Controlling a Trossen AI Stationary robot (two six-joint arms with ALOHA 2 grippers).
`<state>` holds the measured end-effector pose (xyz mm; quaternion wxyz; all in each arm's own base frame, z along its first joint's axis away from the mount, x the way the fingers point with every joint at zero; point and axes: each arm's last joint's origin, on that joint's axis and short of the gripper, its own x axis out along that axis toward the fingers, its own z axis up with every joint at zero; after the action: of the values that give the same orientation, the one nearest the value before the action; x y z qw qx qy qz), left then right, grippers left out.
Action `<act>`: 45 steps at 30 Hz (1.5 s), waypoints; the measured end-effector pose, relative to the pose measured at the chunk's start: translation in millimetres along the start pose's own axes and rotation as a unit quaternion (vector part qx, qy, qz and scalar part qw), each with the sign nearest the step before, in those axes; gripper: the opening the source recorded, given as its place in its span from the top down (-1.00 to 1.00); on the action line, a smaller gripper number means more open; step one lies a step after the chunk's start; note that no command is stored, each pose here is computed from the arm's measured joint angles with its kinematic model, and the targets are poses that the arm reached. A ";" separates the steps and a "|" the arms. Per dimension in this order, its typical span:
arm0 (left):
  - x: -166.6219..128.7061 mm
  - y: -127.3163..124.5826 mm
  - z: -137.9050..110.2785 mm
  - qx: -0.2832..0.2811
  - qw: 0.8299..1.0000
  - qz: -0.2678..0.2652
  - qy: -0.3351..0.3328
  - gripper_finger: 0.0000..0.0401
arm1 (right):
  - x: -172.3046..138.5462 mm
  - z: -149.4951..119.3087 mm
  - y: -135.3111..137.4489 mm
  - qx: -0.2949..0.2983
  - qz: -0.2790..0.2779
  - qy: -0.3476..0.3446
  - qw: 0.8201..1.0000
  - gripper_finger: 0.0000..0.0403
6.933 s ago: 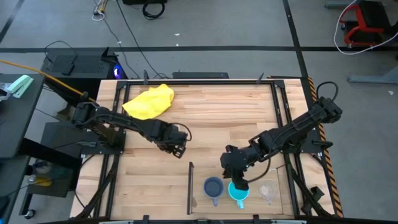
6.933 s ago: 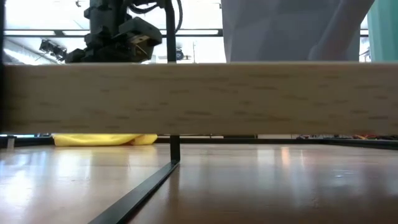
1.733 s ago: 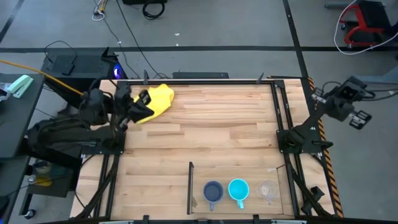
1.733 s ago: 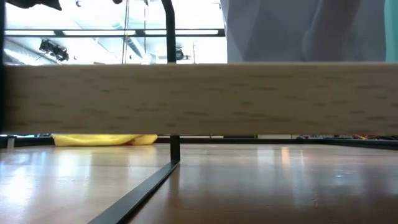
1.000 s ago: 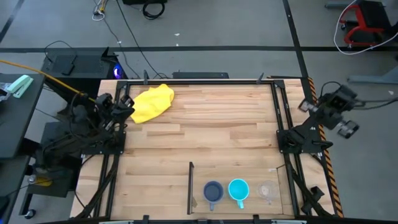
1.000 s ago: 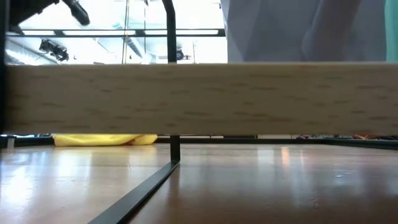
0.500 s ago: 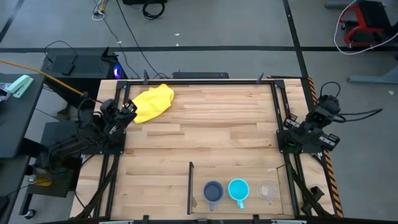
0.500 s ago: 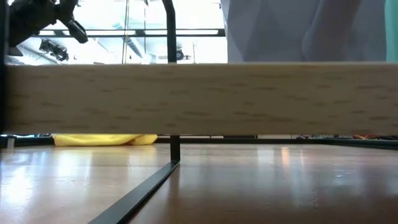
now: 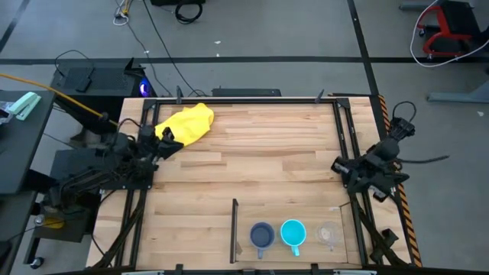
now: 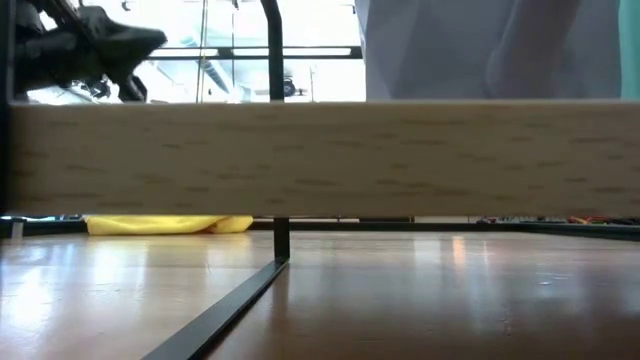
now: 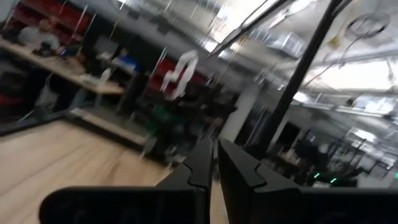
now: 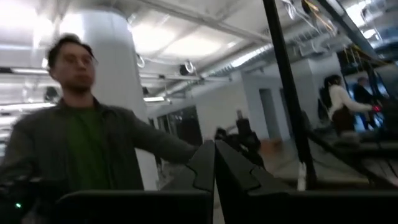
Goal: Stack small to large cups/mugs on shelf
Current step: Return to Home Position
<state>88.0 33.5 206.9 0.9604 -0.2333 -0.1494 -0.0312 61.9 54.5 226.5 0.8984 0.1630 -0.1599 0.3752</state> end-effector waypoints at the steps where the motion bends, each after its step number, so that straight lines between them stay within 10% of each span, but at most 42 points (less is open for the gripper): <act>1: 0.0 1.8 -2.4 0.003 1.000 0.008 0.012 0.83 | -0.5 -6.5 -1.6 0.001 -0.007 0.011 1.000 0.91; 10: -3.4 14.6 -22.6 -0.036 0.991 0.074 0.106 0.81 | -5.2 -41.4 -11.5 -0.008 -0.073 0.105 0.992 0.91; 16: -6.6 19.3 -31.6 0.064 0.982 0.084 0.159 0.85 | -9.6 -54.0 -14.3 -0.050 -0.085 0.181 0.979 0.91; 45: -6.7 19.2 -31.5 0.108 0.978 0.076 0.164 0.85 | -9.9 -56.1 -14.6 0.009 -0.096 0.186 0.978 0.91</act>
<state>92.7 36.1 169.7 0.9909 -0.1303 0.0257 0.0207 75.1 61.7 169.7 0.9427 0.1131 0.0297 0.3124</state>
